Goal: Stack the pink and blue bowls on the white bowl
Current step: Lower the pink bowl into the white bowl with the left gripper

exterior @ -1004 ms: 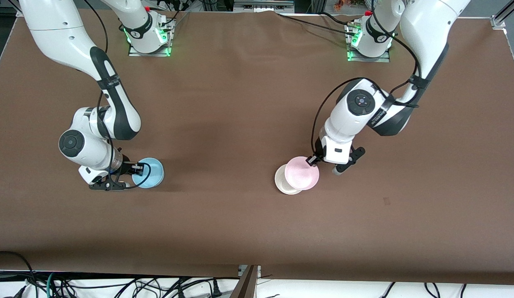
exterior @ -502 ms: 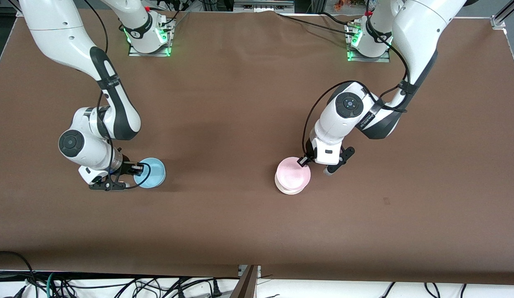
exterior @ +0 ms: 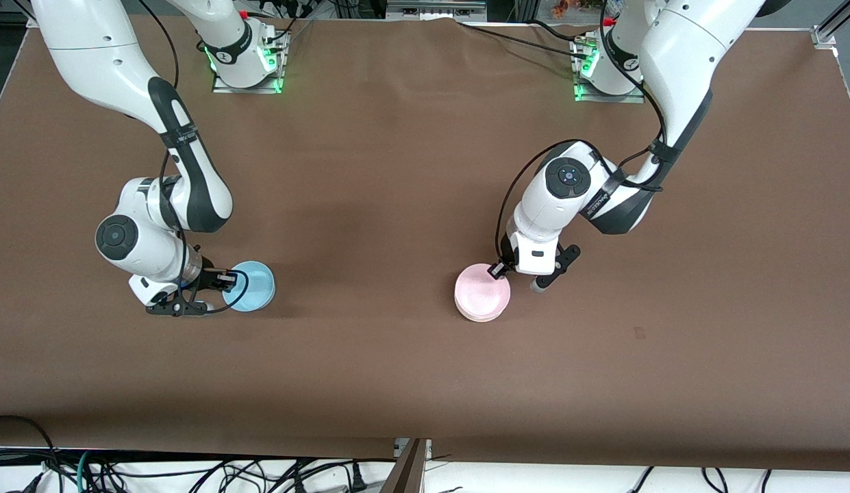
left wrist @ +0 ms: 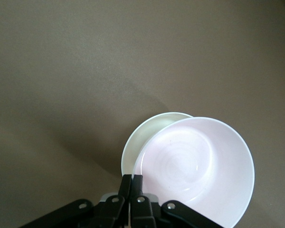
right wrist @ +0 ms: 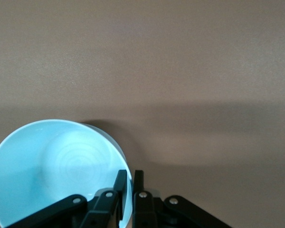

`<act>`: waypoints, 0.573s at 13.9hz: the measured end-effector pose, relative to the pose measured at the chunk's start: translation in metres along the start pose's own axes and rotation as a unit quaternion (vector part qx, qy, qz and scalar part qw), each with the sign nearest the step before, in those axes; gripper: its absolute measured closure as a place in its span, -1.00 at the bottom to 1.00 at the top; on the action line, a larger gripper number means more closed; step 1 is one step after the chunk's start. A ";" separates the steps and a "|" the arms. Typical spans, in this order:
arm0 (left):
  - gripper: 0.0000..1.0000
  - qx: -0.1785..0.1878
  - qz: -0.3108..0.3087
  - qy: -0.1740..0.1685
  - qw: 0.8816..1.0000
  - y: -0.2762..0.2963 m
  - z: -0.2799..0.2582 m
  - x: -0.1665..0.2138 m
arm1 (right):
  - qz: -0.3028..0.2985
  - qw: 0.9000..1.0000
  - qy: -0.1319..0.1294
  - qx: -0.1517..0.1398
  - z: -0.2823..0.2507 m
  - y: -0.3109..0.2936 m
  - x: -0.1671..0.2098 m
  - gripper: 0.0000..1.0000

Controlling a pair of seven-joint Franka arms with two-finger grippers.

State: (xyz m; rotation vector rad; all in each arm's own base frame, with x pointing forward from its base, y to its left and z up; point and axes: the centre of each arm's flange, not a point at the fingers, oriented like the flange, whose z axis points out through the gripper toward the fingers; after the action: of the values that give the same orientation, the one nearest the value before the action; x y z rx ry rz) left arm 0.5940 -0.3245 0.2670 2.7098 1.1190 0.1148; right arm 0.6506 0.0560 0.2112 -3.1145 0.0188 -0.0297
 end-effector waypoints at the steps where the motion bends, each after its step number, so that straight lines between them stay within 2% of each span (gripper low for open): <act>1: 0.95 -0.001 0.000 0.000 1.000 0.000 0.000 0.000 | 0.000 1.000 0.000 0.000 0.000 0.000 0.000 0.81; 8: 0.95 -0.006 -0.001 0.018 1.000 -0.003 0.008 0.007 | -0.001 1.000 0.002 0.003 -0.009 -0.004 0.006 0.93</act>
State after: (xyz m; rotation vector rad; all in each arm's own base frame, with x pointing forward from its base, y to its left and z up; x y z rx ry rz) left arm 0.5987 -0.3189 0.2581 2.7063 1.1272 0.1690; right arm 0.6568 0.0595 0.2202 -3.1087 0.0159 -0.0351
